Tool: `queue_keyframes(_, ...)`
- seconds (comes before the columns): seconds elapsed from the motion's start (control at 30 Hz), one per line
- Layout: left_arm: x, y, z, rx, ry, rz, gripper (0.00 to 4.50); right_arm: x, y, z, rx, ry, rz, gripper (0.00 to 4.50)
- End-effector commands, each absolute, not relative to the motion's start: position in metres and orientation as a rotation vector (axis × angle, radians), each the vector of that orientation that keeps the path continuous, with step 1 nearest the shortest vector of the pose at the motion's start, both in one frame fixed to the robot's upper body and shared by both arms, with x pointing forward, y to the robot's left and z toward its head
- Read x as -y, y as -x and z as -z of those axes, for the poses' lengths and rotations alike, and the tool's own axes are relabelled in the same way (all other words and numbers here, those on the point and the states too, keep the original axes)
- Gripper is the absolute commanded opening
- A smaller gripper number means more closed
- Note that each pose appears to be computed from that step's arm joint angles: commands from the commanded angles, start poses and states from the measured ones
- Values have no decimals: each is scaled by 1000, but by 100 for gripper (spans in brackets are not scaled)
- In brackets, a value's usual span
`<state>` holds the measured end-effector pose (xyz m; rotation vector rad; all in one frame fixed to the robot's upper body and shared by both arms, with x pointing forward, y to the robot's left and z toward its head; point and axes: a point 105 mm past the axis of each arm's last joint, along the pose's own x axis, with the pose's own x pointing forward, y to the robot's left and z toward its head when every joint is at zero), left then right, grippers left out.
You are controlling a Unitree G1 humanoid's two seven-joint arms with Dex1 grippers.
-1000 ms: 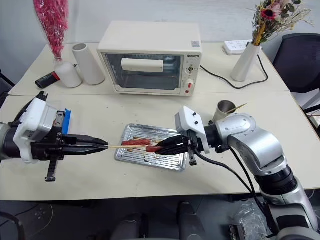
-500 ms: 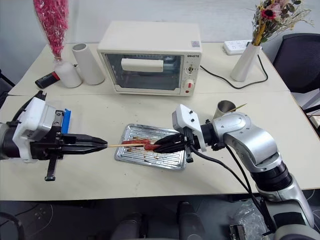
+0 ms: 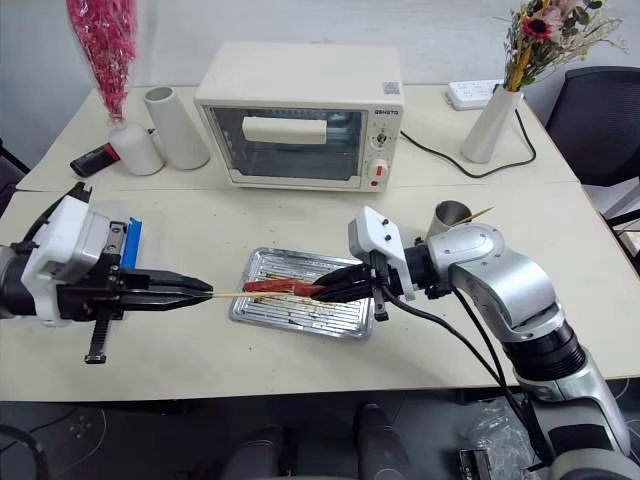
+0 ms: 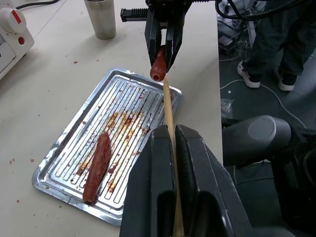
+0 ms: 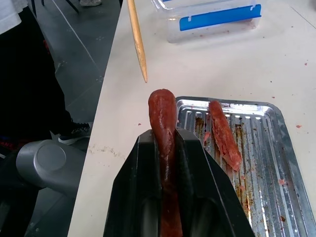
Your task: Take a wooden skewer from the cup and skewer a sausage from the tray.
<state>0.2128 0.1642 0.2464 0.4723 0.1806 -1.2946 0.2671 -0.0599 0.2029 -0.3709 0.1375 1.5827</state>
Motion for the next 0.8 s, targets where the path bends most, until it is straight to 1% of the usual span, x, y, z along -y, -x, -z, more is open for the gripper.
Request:
queue_keyframes(0.03,-165,-212,-253,-153,-516,1282,0,60,-263,-221,-69,399,-1588,12)
queue_keyframes(0.4,-162,-212,-254,-144,-520,1291,0,54,-256,-227,-45,383,-1619,12)
queue_keyframes(0.8,-164,-212,-256,-142,-528,1286,0,56,-257,-219,-57,384,-1614,12)
